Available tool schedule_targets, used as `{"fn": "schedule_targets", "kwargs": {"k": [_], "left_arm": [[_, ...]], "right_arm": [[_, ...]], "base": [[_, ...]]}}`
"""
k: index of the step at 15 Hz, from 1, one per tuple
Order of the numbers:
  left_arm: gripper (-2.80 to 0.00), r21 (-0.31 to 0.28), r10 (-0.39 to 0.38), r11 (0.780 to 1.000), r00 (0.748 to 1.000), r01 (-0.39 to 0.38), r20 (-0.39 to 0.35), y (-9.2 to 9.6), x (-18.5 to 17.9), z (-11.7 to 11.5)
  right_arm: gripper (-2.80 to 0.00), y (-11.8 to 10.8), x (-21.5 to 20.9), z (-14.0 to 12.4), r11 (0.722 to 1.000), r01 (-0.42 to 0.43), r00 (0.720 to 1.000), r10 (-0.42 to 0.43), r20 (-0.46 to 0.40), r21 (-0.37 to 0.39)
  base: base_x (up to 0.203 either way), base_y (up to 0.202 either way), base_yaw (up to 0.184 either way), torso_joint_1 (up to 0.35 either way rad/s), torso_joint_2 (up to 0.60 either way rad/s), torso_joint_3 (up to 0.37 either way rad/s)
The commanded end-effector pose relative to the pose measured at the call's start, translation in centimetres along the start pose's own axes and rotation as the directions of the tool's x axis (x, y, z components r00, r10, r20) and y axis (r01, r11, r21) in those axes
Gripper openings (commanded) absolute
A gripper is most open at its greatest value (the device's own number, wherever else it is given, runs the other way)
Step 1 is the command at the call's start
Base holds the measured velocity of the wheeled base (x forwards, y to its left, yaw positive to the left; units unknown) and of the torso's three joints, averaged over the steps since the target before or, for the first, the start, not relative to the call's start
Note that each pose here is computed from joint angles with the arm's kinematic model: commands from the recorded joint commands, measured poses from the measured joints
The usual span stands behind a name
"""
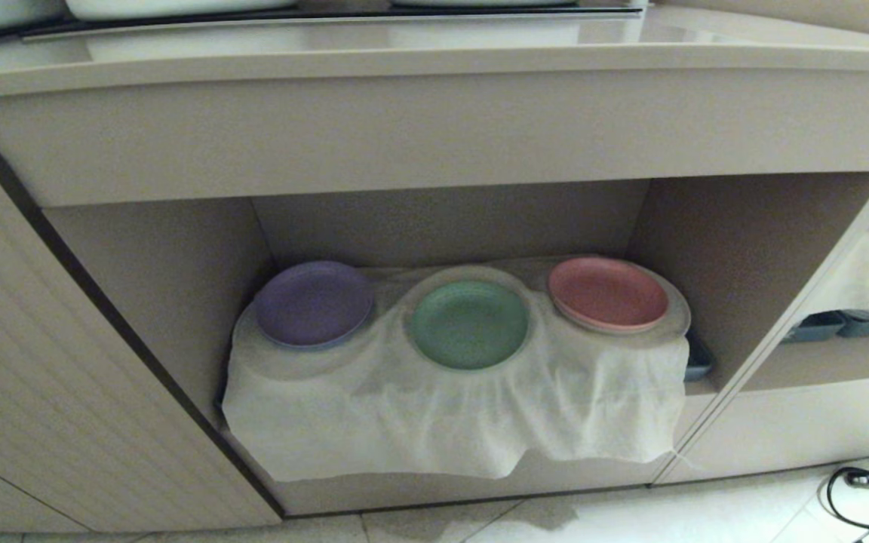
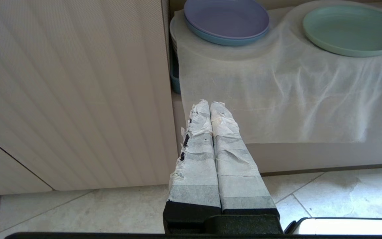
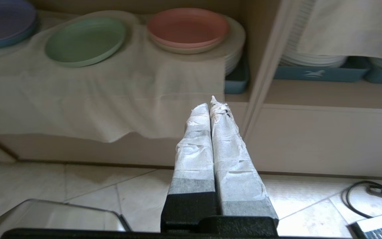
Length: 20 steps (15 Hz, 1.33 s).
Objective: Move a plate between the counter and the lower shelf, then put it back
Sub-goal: Pick up the plate in the cupboard
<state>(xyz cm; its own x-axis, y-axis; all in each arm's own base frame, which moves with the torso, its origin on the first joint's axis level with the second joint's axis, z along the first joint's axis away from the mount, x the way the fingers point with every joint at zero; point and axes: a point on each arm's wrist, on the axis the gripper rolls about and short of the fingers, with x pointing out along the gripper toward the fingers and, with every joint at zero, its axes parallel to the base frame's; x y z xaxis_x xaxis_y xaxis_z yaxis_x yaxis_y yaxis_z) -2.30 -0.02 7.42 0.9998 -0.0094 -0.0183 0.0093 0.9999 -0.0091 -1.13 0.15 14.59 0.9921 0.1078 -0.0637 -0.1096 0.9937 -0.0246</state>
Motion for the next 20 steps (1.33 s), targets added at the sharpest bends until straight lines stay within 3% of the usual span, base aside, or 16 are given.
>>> {"fn": "schedule_targets", "kwargs": {"k": [1,7,13,20], "left_arm": [[-2.8,0.0,0.0,1.0,1.0,0.0,0.0,0.0,0.0,0.0],[-2.8,0.0,0.0,1.0,1.0,0.0,0.0,0.0,0.0,0.0],[-2.8,0.001,0.0,1.0,1.0,0.0,0.0,0.0,0.0,0.0],[-2.8,0.0,0.0,1.0,1.0,0.0,0.0,0.0,0.0,0.0]], "right_arm": [[-2.8,-0.1,1.2,0.6,1.0,-0.028,0.998,0.028,-0.061,0.004],[-2.8,0.1,5.4,1.8,0.989,-0.15,0.975,0.15,-0.162,0.011],[-2.8,1.7,9.7,1.4,0.953,-0.299,0.899,0.299,-0.318,0.052],[-2.8,3.8,17.9,0.2,0.942,-0.3,0.824,0.335,-0.457,0.148]], "base": [[0.0,0.0,0.0,0.0,0.0,0.0],[0.0,0.0,0.0,0.0,0.0,0.0],[0.0,0.0,0.0,0.0,0.0,0.0],[0.0,0.0,0.0,0.0,0.0,0.0]]}}
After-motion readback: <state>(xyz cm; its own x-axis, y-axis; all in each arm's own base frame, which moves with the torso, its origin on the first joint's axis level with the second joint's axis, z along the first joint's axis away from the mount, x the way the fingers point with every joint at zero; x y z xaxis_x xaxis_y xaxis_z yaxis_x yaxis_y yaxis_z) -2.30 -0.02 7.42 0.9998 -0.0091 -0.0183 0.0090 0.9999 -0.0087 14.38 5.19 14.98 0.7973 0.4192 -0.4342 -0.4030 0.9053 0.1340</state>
